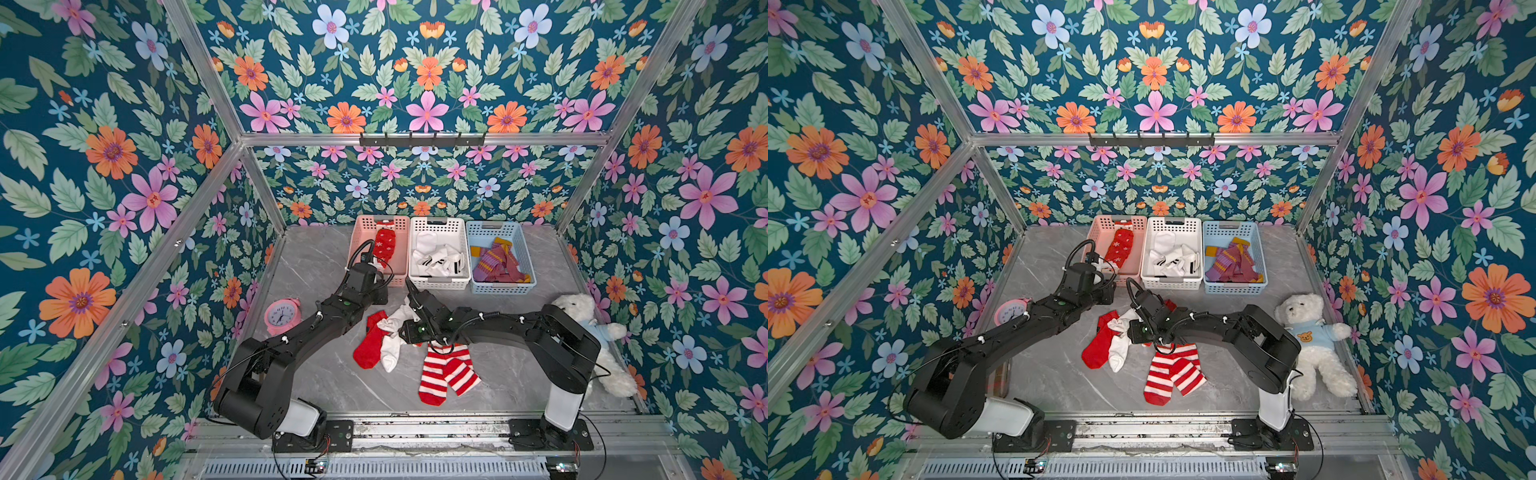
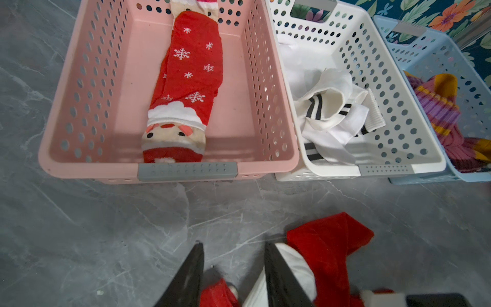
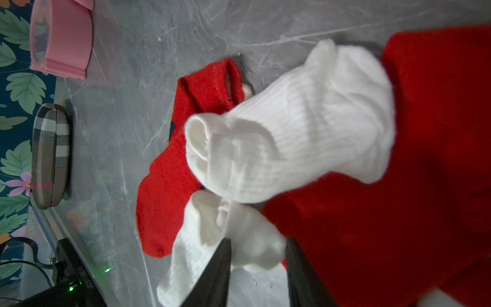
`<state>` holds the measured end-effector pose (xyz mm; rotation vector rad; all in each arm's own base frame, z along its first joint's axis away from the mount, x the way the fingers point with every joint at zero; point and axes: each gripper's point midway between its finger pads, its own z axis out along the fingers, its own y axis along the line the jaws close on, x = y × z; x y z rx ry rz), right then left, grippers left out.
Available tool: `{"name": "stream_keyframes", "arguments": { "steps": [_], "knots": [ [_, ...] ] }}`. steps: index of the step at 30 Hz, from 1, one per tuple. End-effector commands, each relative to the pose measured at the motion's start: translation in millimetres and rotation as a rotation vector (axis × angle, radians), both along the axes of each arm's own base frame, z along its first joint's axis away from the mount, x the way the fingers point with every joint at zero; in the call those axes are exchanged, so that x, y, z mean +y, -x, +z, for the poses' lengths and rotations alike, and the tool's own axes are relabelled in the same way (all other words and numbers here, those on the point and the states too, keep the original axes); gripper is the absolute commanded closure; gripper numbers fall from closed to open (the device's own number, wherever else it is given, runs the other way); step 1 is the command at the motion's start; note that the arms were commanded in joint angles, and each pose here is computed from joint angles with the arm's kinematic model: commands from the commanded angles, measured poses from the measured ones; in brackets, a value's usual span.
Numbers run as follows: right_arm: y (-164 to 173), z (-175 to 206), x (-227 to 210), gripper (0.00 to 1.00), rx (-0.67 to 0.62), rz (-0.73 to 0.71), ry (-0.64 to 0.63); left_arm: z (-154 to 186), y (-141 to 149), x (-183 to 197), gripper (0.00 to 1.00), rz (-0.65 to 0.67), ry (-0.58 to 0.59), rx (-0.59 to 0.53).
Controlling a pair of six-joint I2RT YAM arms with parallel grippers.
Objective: Sort the socks into the basket by color
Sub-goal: Pick up the sock at the center of the board.
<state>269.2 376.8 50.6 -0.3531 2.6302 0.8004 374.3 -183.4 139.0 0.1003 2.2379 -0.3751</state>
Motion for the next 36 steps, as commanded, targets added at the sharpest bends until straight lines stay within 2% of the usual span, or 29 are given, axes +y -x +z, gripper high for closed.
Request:
{"name": "stream_keyframes", "arguments": {
  "steps": [1,10,13,26,27,36],
  "knots": [
    [-2.2,2.4,4.3,0.68,-0.004,-0.011,-0.023,-0.9,2.1,3.3,0.59,0.005,-0.013,0.002],
    [-2.1,6.0,5.3,0.93,-0.011,-0.004,-0.027,0.6,2.6,5.2,0.59,0.011,-0.011,0.000],
    [-2.5,11.6,4.1,0.98,-0.022,0.000,-0.026,1.1,2.9,5.3,0.59,0.012,-0.009,0.000],
    [-8.9,78.7,-10.8,1.00,-0.170,0.018,-0.007,3.9,2.5,5.7,0.58,0.020,0.001,-0.008],
    [-9.3,98.7,-12.9,1.00,-0.205,0.019,-0.024,3.2,2.8,5.8,0.59,0.021,0.002,-0.006],
    [-29.4,152.9,-27.1,1.00,-0.331,0.010,-0.010,5.1,3.8,7.0,0.58,0.022,0.002,-0.013]
  ]
}}
